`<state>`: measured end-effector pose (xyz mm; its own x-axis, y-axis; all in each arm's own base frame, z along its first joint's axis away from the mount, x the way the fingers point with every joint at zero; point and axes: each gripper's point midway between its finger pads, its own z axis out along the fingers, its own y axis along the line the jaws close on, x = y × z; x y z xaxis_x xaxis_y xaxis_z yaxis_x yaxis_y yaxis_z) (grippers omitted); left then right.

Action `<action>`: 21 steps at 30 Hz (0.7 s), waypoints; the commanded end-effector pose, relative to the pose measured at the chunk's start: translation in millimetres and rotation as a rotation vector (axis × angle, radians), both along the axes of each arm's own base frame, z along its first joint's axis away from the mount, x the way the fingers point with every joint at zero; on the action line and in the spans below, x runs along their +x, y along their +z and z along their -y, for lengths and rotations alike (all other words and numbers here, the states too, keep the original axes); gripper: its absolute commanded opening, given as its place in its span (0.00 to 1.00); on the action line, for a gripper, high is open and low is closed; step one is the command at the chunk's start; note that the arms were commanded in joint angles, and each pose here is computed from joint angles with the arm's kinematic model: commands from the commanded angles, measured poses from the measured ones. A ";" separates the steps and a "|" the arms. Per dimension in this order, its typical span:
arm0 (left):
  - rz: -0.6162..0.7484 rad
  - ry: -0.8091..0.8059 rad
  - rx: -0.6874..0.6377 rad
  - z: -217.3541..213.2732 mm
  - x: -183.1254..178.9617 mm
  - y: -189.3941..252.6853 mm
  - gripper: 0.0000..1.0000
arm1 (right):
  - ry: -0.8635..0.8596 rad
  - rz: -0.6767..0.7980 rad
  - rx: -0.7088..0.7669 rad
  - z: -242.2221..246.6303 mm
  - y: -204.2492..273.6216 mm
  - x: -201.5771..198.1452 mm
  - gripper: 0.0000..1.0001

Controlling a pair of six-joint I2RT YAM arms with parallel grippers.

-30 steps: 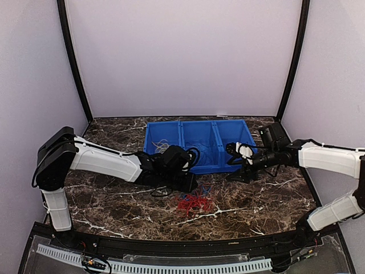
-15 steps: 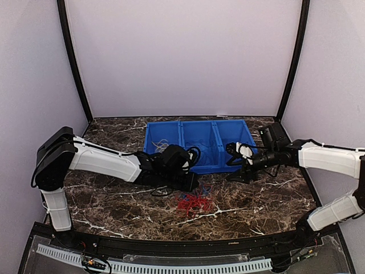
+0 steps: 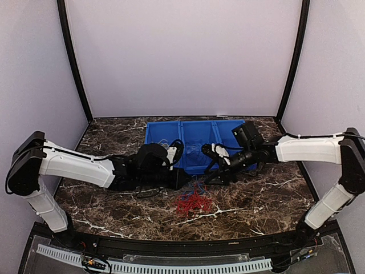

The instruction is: Untangle the cables

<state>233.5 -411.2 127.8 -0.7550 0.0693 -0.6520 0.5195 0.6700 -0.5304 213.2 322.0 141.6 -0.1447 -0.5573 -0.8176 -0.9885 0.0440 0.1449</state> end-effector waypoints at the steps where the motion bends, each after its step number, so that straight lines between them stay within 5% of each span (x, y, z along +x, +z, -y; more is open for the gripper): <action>1: 0.021 0.045 -0.073 -12.8 -0.7 17.8 0.00 | -0.030 -0.053 -0.025 -29.4 -8.3 14.7 0.51; 9: 0.025 0.097 -0.097 -33.8 -5.7 19.4 0.00 | -0.048 -0.183 -0.112 -60.0 -51.7 25.2 0.57; 14: 0.045 0.122 -0.089 -44.1 -5.1 21.9 0.00 | -0.007 -0.238 -0.157 -68.0 -76.4 10.9 0.18; 21: 0.137 0.214 -0.042 -73.8 3.5 50.4 0.00 | 0.024 -0.290 -0.209 -61.7 -104.4 -8.2 0.15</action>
